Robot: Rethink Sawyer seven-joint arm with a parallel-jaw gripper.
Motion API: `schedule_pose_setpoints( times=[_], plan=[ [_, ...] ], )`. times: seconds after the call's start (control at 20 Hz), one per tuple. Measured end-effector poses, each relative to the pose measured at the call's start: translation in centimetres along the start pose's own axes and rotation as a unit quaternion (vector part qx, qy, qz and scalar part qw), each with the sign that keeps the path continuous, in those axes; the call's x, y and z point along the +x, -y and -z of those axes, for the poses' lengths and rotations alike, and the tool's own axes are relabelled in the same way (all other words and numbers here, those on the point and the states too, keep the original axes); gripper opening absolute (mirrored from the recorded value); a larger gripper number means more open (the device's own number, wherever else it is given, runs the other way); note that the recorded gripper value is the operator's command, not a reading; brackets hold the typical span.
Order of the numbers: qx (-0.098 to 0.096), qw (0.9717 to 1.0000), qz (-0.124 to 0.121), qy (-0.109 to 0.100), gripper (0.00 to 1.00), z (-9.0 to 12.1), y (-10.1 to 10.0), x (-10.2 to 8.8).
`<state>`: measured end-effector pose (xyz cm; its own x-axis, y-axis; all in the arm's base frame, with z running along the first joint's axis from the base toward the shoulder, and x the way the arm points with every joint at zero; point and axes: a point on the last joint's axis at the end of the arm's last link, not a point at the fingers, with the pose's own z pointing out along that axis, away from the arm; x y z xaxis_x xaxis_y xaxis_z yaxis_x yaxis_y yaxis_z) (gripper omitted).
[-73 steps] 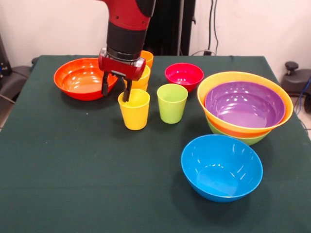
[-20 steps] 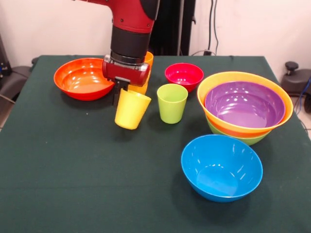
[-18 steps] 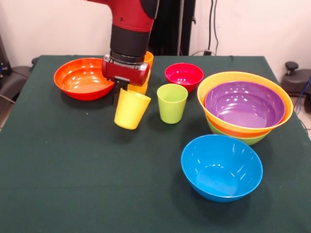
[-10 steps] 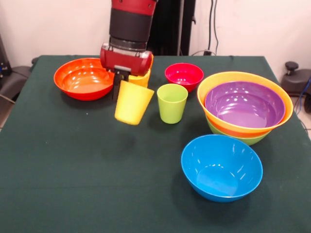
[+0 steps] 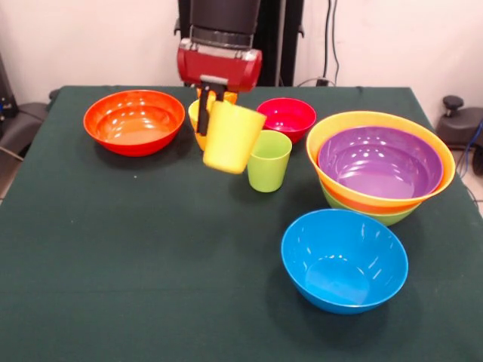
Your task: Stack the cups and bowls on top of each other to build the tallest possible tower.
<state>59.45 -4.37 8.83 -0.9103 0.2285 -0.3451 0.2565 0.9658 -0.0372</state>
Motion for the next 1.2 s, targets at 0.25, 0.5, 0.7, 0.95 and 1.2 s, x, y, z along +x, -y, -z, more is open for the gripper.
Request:
schedule_pose_setpoints(
  times=[0.25,0.5,0.7,0.95,1.2],
  plan=[
    [-0.01,0.9996,-0.016,-0.023,0.0,2.1,-1.3,-0.5],
    [-0.015,0.9989,-0.025,-0.036,0.0,3.3,-2.0,-1.3],
    [-0.021,0.9986,-0.031,-0.037,0.0,4.0,-2.6,-1.9],
    [-0.026,0.9984,-0.032,-0.037,0.0,5.2,-3.7,-2.5],
    [-0.028,0.9983,-0.031,-0.04,0.0,6.1,-4.8,-2.7]
  ],
)
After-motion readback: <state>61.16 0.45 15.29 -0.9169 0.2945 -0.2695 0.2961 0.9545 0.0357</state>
